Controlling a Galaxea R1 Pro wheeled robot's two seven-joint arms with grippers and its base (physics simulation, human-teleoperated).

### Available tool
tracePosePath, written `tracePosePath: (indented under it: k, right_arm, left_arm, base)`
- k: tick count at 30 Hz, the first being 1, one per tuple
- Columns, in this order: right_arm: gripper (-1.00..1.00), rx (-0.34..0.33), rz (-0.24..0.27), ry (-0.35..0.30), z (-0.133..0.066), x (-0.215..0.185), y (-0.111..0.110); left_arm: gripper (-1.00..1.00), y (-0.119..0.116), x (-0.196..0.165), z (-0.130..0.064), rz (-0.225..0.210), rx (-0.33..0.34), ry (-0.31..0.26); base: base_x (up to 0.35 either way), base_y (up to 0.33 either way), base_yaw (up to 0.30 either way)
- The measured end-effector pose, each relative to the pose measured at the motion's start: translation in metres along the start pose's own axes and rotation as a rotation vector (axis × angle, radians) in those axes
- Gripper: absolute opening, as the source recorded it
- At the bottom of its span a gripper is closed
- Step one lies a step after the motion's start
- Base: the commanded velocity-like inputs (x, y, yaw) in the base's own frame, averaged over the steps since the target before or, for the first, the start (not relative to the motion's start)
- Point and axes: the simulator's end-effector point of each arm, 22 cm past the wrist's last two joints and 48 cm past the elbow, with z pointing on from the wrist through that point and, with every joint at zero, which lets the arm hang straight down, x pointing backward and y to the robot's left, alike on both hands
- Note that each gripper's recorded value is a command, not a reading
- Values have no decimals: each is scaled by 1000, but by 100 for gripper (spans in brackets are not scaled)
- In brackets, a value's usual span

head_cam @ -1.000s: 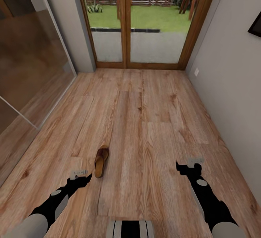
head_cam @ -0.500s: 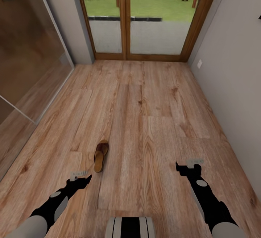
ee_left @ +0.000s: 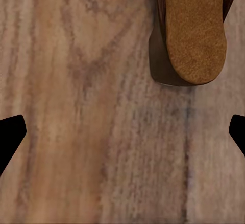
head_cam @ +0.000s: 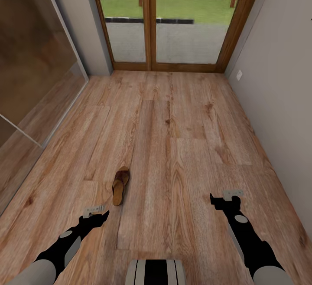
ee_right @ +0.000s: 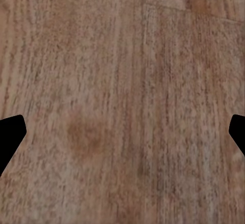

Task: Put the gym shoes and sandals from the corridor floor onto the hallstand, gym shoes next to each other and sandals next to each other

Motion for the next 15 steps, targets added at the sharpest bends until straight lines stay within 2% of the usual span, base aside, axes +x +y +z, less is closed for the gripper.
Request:
tracePosePath:
  k: [4, 11, 15]
  right_arm:
    - [100, 1, 0, -1, 0, -1, 0]
    - [100, 1, 0, -2, 0, -1, 0]
    - [100, 1, 1, -2, 0, -1, 0]
  left_arm:
    - [100, 0, 0, 0, 5, 1, -1]
    - [100, -1, 0, 0, 9, 2, -3]
    - [100, -1, -1, 0, 10, 2, -3]
  base:
    - [183, -18, 0]
    - [296, -83, -9]
    - [325, -104, -162]
